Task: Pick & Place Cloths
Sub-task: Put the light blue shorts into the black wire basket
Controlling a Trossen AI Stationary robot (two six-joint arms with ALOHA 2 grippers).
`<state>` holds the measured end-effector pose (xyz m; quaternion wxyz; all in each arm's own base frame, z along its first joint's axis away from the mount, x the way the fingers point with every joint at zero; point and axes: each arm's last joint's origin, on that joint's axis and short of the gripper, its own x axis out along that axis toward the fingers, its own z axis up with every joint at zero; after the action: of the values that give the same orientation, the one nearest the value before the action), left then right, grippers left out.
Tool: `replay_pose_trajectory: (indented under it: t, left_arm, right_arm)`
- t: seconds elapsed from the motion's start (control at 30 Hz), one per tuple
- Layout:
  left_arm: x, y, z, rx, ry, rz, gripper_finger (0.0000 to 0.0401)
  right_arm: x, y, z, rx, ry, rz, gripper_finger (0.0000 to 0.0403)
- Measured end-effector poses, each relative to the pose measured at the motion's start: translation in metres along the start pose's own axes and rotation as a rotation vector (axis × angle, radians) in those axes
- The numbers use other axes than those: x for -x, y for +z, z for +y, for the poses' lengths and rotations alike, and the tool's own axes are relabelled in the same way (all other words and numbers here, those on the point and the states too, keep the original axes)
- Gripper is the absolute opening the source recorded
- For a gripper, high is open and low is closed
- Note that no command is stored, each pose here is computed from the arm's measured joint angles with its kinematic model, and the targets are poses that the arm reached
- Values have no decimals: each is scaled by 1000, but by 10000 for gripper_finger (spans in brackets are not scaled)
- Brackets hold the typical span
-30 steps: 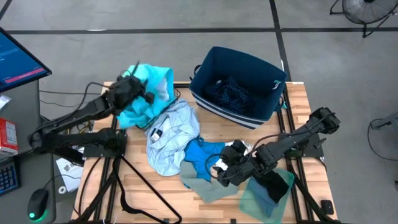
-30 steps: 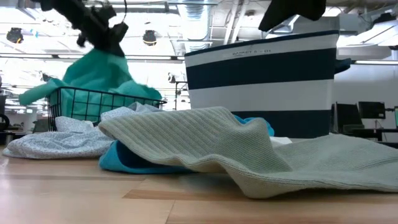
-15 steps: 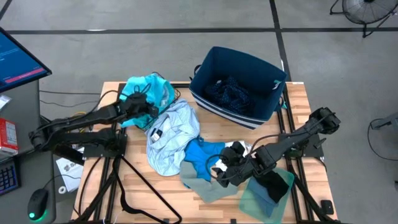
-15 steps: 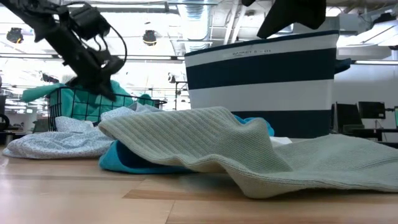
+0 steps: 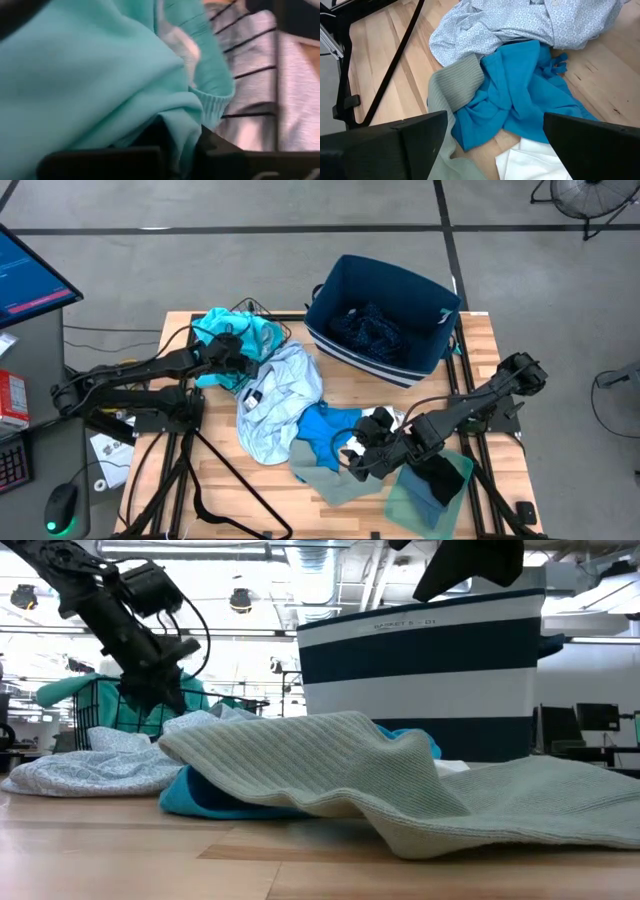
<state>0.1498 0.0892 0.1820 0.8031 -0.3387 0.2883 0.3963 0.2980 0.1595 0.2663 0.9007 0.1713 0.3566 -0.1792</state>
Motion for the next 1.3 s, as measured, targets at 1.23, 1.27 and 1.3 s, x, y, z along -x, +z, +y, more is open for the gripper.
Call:
replay_pose_trajectory:
  t: [1.23,1.27,1.3]
  left_arm:
    - [99,52,-9,111,100,-450,1]
    - [97,50,-7,103,153,-438,1]
    - [94,49,-6,93,196,-422,1]
  right_arm:
    - [-1,2,-2,16,-5,-1,322]
    - [-1,2,-2,15,-5,-1,322]
    - [-1,2,-2,12,-5,-1,322]
